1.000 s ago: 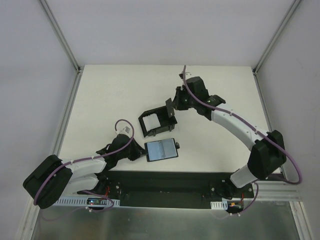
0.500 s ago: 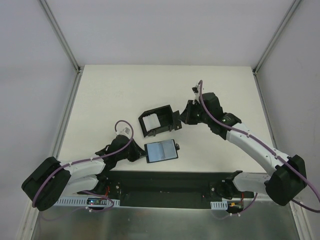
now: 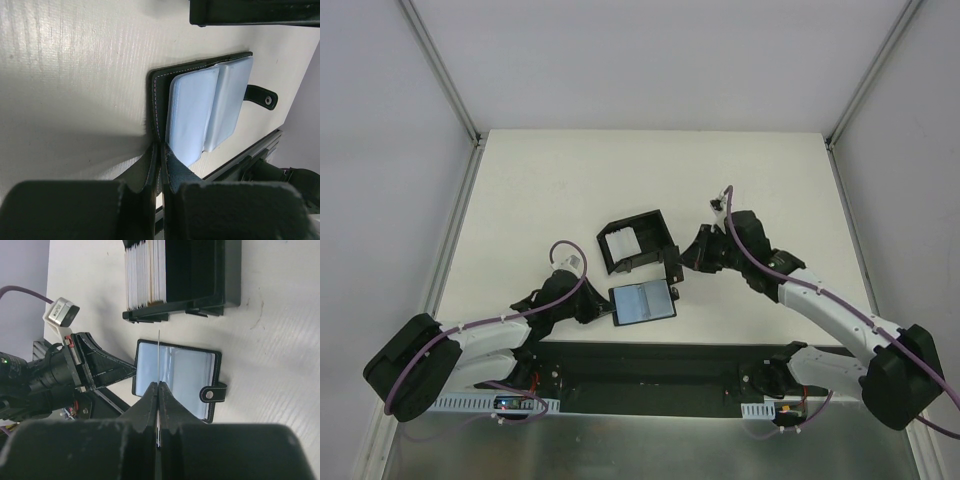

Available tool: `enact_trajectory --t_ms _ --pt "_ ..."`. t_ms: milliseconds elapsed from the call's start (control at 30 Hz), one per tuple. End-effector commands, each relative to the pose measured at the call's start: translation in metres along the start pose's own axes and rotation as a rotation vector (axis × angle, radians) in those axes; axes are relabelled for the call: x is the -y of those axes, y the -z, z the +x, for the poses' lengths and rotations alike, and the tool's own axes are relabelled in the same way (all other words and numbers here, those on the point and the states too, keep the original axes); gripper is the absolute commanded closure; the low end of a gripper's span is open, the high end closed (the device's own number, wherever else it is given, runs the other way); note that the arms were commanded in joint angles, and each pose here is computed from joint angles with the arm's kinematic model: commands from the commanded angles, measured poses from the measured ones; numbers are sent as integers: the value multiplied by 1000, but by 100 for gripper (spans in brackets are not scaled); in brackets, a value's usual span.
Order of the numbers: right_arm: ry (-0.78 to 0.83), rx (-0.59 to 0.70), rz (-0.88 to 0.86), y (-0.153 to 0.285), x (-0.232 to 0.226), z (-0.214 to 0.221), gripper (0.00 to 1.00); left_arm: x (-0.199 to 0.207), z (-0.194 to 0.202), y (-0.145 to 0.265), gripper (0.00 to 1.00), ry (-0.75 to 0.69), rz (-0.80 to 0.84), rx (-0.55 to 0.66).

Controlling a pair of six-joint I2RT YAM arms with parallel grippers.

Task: Put the credit cards into the card holder
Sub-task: Insert the credit card into the card holder.

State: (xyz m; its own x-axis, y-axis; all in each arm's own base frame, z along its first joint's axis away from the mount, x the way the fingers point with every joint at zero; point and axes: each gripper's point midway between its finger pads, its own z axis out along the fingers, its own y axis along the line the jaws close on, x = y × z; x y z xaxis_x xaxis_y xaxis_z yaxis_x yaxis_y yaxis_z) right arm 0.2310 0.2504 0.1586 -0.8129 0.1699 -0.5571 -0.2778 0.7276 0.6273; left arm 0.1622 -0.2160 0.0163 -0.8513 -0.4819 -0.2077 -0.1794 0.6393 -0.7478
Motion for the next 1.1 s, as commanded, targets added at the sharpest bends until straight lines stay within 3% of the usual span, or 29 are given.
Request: enact_trajectory --t_ms 0,1067 --pt "-35 18 -101 3 -18 2 100 -15 4 1 100 0 -38 -12" --pt "-145 -70 -129 -24 2 62 100 -24 11 -2 100 15 -60 -45"
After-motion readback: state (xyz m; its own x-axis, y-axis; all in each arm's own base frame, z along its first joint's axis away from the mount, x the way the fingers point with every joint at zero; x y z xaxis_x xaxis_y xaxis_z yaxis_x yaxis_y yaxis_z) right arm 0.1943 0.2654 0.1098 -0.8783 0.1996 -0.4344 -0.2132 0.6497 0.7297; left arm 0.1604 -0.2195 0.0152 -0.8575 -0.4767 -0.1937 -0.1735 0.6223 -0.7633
